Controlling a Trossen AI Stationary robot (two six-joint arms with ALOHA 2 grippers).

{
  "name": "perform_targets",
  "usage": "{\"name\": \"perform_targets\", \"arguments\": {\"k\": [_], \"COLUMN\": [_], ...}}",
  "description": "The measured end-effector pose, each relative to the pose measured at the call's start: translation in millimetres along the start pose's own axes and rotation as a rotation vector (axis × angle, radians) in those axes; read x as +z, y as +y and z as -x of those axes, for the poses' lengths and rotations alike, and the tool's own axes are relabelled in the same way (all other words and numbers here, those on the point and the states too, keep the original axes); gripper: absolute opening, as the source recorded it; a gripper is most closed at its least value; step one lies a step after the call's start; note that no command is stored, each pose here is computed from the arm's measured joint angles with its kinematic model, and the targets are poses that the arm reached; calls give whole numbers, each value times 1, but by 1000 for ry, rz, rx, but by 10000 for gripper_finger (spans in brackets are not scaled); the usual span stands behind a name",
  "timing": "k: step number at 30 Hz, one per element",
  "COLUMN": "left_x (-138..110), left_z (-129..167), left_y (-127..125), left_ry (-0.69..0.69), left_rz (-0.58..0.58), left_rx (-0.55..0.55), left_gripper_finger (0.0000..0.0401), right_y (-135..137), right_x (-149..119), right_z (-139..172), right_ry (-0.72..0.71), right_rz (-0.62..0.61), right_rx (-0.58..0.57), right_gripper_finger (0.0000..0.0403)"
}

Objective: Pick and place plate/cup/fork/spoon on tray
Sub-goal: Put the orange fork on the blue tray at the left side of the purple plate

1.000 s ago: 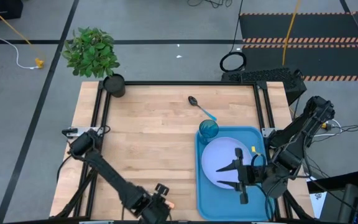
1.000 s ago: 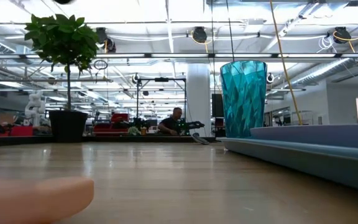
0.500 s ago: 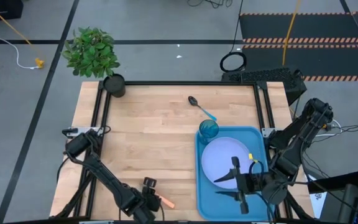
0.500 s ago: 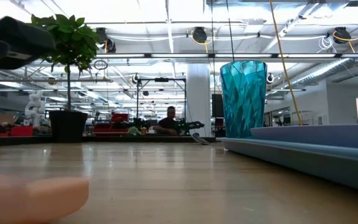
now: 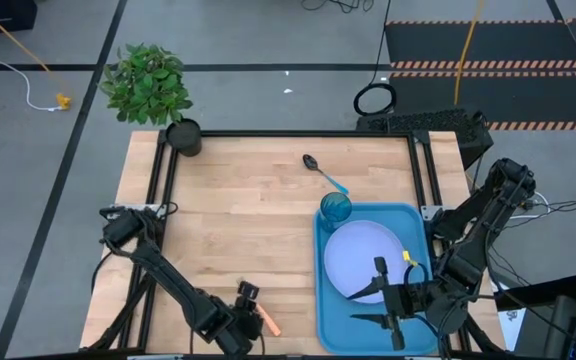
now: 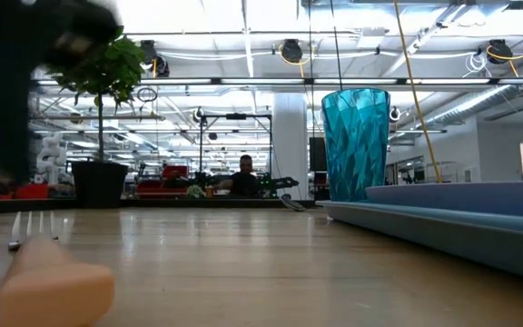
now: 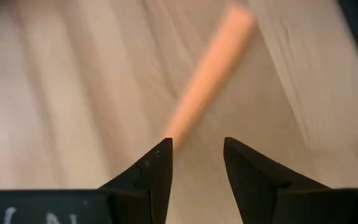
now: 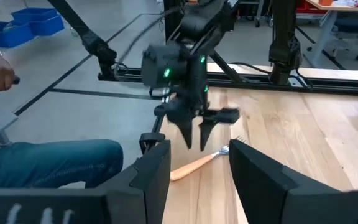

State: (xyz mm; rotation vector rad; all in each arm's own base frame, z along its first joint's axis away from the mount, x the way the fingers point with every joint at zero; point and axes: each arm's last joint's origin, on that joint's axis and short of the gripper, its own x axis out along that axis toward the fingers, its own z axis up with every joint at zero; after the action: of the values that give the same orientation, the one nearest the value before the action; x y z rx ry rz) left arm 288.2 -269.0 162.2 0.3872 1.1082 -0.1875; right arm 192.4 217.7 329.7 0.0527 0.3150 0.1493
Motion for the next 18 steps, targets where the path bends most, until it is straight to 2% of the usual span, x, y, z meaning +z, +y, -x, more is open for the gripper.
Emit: {"name": "perform_targets", "arguments": {"k": [2, 6, 12, 18], "left_x": [4, 1, -8, -22], "left_z": [7, -2, -22, -40], "left_y": [6, 22, 47, 57], "left_ry": [-20, 54, 139, 117], "left_rz": [-44, -124, -138, -140], "left_rx": [10, 17, -77, -181], "left_gripper_finger": [147, 147, 147, 147], "right_y": [0, 0, 2, 4], "right_x": [0, 0, -1, -4], "right_z": [0, 0, 1, -3], "right_ry": [0, 0, 2, 13], "right_rz": [1, -11, -22, -23], "right_rx": [0, 0, 5, 2], "right_gripper_finger": [157, 157, 157, 157]}}
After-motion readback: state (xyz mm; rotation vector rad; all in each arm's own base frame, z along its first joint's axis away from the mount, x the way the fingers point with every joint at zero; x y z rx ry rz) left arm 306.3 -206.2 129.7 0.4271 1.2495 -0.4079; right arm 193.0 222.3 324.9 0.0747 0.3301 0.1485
